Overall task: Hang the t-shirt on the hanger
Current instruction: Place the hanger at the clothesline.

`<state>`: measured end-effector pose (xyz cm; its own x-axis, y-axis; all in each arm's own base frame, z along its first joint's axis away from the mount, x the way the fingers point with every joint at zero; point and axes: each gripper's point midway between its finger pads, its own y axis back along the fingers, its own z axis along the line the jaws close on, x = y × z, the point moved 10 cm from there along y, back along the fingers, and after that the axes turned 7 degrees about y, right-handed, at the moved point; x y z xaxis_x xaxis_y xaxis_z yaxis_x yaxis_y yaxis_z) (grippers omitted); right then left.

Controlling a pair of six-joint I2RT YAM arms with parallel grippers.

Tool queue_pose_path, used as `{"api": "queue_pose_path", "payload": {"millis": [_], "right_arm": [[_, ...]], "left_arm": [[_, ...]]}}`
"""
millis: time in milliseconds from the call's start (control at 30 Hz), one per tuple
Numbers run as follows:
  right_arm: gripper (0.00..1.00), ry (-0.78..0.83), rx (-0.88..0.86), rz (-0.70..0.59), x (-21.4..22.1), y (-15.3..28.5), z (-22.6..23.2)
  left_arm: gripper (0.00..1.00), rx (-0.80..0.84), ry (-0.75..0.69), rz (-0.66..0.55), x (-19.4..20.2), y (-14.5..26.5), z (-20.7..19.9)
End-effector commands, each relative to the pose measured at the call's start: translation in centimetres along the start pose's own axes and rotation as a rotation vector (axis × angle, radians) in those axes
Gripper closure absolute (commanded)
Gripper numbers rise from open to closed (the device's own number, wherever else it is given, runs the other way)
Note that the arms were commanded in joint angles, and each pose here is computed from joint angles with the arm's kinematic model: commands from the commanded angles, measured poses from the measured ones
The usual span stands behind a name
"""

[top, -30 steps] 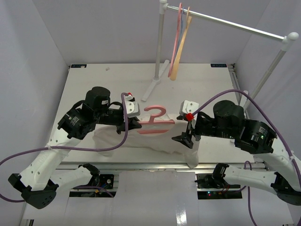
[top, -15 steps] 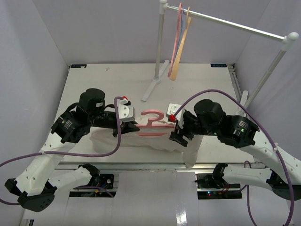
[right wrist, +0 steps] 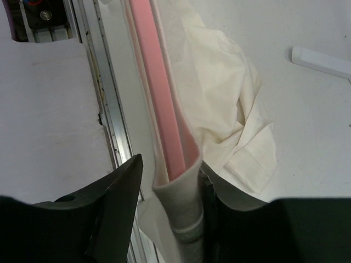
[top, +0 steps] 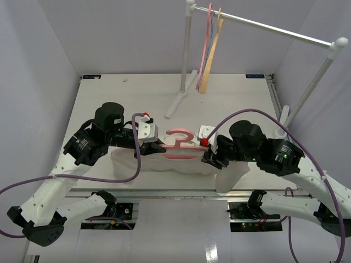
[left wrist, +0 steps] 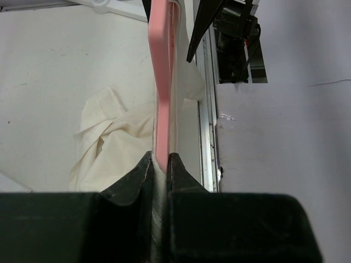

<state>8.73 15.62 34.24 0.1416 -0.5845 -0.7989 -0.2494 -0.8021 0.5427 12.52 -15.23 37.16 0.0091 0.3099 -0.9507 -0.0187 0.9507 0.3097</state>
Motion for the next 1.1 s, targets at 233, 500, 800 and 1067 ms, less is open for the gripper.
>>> {"api": "queue_pose_path", "payload": {"millis": [233,500,800,1067], "right_arm": [[0.92,-0.109,0.112,-0.087,-1.0,1.5,-0.2],[0.92,-0.280,0.220,0.041,1.9,0.5,0.3],[0.92,-0.541,0.425,0.263,6.8,-1.2,1.6],[0.92,-0.671,0.603,0.332,8.1,-0.5,1.6]], "left_arm": [[0.90,-0.074,-0.048,-0.103,-1.4,-1.7,2.7],[0.02,-0.290,0.120,-0.134,-3.0,-2.3,5.3],[0.02,-0.800,0.524,-0.191,-1.3,-1.9,7.9],[0.02,-0.828,0.645,-0.155,-0.3,-2.5,8.1]]}}
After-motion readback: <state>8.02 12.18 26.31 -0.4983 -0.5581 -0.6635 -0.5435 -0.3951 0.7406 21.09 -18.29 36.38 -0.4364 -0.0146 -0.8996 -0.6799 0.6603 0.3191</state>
